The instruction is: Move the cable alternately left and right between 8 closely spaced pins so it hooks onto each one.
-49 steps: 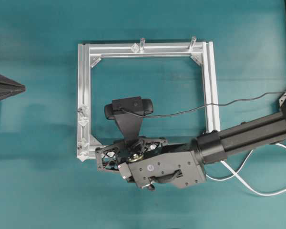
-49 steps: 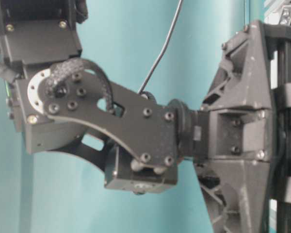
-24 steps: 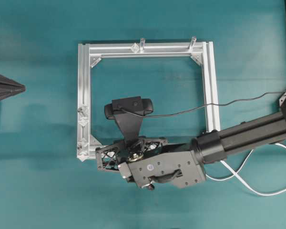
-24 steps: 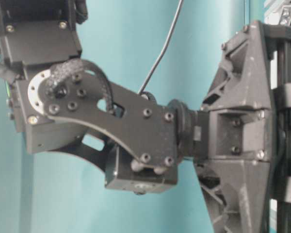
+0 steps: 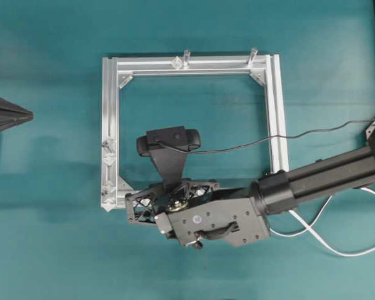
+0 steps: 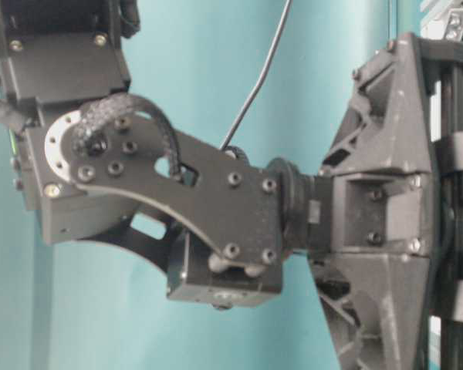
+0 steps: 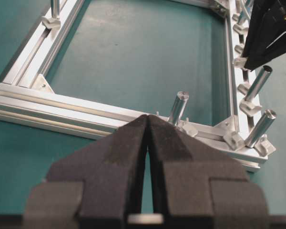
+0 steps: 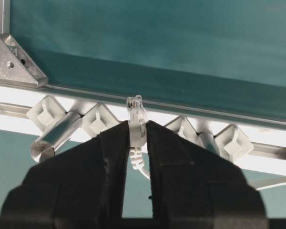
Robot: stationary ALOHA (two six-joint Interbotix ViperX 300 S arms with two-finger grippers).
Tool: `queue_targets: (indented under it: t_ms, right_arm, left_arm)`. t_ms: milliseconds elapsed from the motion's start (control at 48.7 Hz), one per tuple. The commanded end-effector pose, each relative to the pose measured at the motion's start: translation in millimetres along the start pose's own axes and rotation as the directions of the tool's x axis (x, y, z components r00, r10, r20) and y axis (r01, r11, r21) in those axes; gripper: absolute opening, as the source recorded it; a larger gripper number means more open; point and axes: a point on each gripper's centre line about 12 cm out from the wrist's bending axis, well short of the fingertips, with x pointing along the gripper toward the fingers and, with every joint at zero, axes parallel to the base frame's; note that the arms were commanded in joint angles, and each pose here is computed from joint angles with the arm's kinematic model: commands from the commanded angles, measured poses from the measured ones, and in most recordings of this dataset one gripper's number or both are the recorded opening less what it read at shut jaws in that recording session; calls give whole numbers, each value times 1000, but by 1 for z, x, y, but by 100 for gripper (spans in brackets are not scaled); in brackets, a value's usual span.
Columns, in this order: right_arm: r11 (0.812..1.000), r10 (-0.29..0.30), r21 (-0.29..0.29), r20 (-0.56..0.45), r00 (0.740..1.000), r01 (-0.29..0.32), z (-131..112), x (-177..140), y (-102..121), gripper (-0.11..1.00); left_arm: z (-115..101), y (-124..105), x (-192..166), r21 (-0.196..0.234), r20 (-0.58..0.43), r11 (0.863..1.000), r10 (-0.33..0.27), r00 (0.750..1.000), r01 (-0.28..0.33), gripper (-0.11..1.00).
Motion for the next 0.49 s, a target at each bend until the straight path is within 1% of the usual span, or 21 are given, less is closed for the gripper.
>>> queue_targets:
  t_ms: [0,328,472]
  right_arm:
    - [998,57,15,-16,998,-57,7,-27,5,14]
    - [998,60,12,-14,998,-60,8,-28,6,14]
    - [999,53,2,-9,999,-53,16,-25,7,14]
  left_arm:
    - [5,0,0,-1,11,1000,2,1000,-2,0]
    - [5,0,0,-1,11,1000,2,1000,-2,0]
    - [5,0,0,-1,11,1000,2,1000,-2,0]
